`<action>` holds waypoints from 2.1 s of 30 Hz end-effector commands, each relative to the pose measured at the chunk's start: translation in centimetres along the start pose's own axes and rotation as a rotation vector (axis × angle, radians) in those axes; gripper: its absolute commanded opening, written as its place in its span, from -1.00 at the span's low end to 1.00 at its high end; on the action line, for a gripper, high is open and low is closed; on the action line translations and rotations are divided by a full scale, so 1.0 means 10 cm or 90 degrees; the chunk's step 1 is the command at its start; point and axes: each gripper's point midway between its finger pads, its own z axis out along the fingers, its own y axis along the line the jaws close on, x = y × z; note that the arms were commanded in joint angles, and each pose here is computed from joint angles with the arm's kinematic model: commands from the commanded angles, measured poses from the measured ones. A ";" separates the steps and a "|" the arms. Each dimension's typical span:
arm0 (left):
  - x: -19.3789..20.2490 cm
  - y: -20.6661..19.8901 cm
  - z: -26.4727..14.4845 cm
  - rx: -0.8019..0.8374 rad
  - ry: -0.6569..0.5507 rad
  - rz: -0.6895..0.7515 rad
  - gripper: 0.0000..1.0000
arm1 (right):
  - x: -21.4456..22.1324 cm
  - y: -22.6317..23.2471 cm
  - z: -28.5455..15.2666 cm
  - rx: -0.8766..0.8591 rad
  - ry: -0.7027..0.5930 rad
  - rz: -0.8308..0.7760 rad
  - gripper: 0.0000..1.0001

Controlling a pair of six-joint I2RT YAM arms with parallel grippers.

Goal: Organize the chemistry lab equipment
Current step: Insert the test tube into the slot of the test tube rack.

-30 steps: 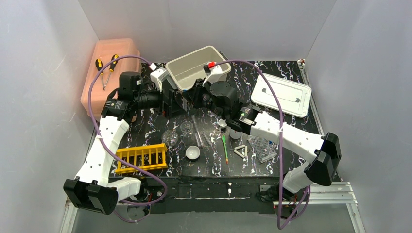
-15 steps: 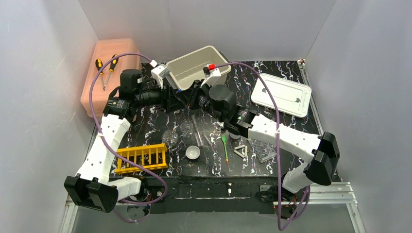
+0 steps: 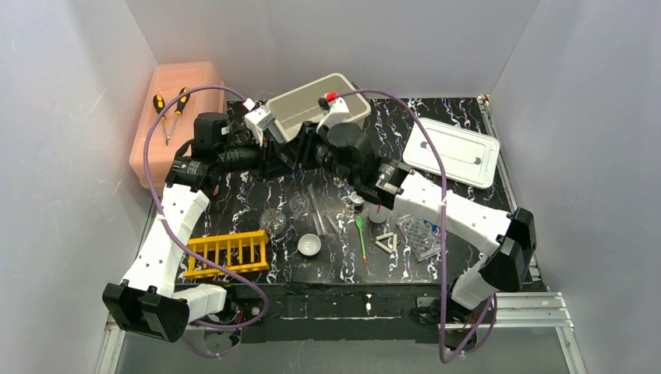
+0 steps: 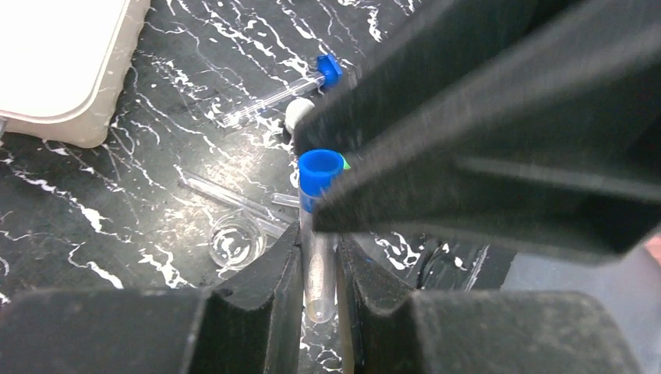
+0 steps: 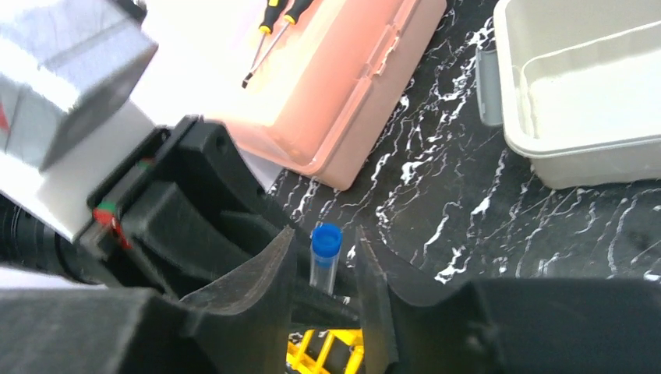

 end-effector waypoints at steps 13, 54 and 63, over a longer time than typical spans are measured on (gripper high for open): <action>0.14 0.00 -0.16 -0.034 0.038 0.150 -0.82 | -0.10 0.10 -0.12 -0.131 0.249 -0.010 0.15; 0.23 -0.11 -0.12 -0.022 0.076 0.120 0.97 | 0.34 -0.51 -0.18 -0.015 0.303 -0.077 -0.97; 0.30 0.05 -0.16 -0.094 0.129 0.027 0.97 | 0.14 -1.33 -1.10 0.206 0.283 -0.190 -0.97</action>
